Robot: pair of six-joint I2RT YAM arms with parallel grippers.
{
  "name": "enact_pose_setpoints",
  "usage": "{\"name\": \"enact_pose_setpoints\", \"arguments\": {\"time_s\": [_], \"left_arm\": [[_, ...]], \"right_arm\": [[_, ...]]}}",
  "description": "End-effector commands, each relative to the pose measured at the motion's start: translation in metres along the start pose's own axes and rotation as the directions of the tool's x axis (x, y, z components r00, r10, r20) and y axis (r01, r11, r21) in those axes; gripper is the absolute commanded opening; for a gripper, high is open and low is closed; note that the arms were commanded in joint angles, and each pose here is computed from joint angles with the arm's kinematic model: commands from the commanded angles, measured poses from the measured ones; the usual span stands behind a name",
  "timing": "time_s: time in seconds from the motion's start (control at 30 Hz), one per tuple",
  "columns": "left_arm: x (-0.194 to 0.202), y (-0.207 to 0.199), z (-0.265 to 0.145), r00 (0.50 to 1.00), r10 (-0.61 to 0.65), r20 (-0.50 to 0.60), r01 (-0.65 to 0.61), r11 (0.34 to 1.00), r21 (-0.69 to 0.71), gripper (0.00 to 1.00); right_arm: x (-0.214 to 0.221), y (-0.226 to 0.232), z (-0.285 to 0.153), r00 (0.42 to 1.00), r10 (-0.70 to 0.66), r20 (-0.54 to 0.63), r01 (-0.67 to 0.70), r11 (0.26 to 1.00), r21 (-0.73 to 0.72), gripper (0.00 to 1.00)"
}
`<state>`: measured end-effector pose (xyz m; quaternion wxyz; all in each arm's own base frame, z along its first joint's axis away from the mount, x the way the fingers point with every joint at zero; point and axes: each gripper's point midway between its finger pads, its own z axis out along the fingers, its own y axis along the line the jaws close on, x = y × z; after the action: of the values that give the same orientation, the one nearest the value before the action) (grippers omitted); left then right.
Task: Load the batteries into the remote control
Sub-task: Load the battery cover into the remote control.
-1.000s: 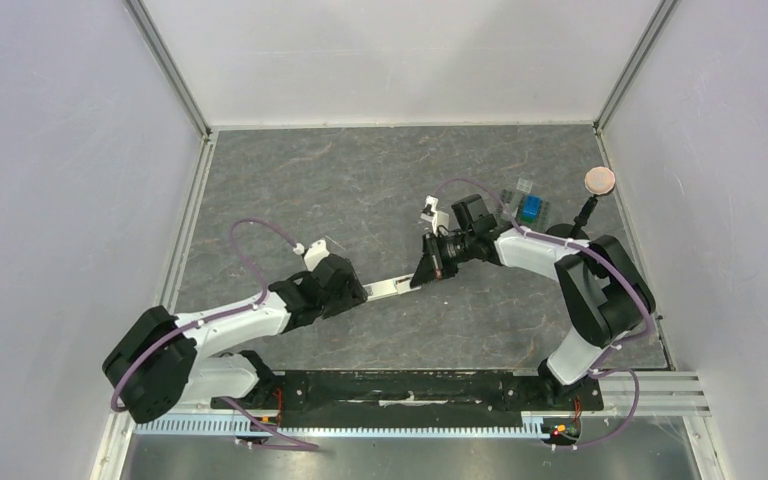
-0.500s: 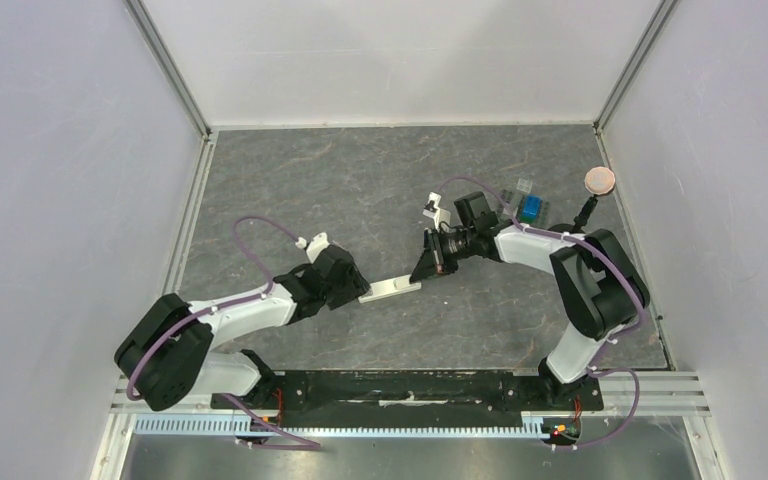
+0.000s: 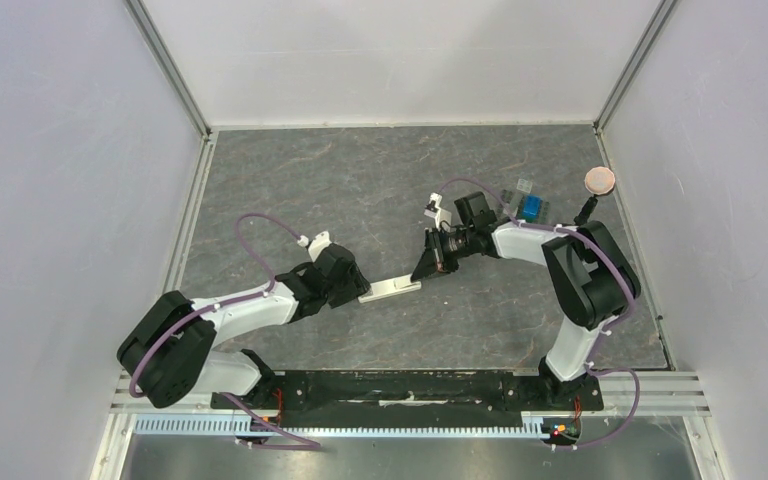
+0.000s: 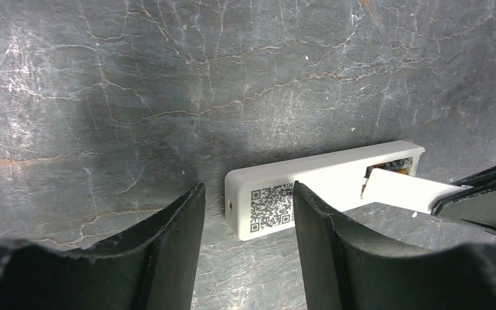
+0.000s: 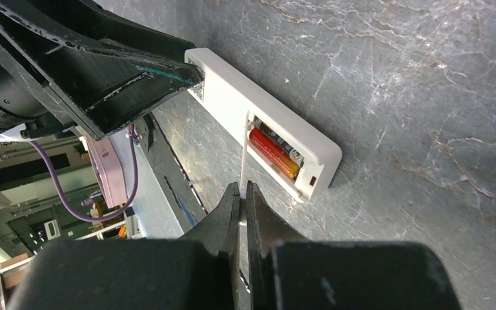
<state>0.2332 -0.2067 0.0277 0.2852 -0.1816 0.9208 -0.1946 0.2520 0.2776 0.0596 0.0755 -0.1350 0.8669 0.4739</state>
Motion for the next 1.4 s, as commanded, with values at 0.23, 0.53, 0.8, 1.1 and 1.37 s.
{"name": "enact_pose_setpoints", "arguments": {"time_s": [0.23,0.53,0.8,1.1,1.37], "left_arm": [[0.001,0.014,0.005,0.998,0.067,-0.007,-0.068,0.996,-0.054,0.59],[-0.007,0.005,0.005,0.994,0.107,0.011,-0.106,0.993,-0.044,0.59],[-0.009,0.003,0.013,0.990,0.142,0.013,-0.141,0.989,-0.051,0.59],[-0.007,0.006,0.018,0.988,0.153,0.008,-0.152,0.986,-0.061,0.58],[-0.009,0.005,0.018,0.986,0.169,0.014,-0.168,0.984,-0.061,0.57]], "right_arm": [[0.000,-0.008,0.005,0.999,-0.001,-0.054,0.001,1.000,0.002,0.03],[0.002,-0.024,0.005,0.995,0.035,-0.098,-0.027,0.996,0.087,0.06],[-0.001,-0.046,-0.005,0.990,0.065,-0.126,-0.038,0.978,0.207,0.07],[0.011,-0.065,-0.013,0.986,0.116,-0.121,-0.079,0.957,0.278,0.08],[0.024,-0.082,-0.011,0.976,0.173,-0.131,-0.128,0.946,0.297,0.09]]}}
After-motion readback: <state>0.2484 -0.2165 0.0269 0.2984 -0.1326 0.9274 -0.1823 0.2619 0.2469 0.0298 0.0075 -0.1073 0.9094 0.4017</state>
